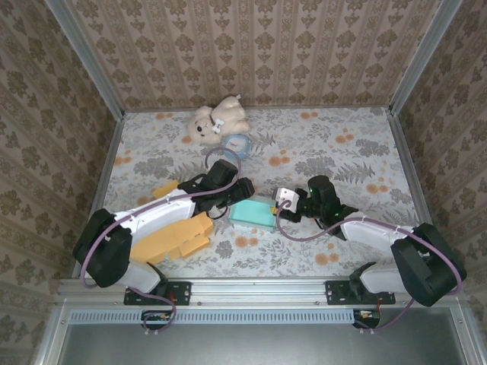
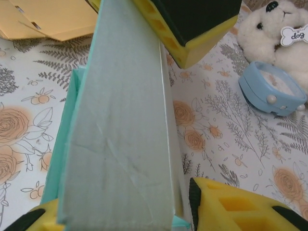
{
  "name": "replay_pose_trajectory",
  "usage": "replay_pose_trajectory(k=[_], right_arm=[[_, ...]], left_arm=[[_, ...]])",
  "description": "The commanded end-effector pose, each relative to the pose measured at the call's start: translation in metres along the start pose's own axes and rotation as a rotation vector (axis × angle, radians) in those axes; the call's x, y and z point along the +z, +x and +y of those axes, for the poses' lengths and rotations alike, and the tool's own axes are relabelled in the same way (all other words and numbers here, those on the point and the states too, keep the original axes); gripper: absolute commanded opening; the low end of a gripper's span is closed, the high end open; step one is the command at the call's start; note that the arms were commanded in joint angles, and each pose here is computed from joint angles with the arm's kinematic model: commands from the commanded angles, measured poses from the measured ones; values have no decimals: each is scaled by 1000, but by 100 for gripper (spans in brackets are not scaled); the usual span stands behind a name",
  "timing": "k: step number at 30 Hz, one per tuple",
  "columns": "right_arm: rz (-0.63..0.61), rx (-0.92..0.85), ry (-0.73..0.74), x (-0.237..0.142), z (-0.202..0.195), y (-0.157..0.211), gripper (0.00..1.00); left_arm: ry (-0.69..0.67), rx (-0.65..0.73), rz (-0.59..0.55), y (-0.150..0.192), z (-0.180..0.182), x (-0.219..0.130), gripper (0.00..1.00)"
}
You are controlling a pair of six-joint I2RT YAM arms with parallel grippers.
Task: Fold the paper box
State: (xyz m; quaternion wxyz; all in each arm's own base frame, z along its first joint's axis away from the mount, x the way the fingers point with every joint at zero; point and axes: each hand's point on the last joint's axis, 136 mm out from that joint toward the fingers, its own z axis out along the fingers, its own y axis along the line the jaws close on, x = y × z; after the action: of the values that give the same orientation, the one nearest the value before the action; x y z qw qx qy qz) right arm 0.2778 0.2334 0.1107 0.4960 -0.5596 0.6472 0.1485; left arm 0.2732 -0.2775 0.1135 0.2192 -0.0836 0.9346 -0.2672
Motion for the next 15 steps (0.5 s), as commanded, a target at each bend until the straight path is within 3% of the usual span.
replay_pose_trajectory(k=[1, 15], right_arm=[[36, 4, 52, -4, -8, -2, 44], [63, 23, 100, -10, -1, -5, 40]], left_arm=[[-58, -8, 31, 17, 18, 5, 74], [-58, 21, -8, 23, 1, -3, 67]])
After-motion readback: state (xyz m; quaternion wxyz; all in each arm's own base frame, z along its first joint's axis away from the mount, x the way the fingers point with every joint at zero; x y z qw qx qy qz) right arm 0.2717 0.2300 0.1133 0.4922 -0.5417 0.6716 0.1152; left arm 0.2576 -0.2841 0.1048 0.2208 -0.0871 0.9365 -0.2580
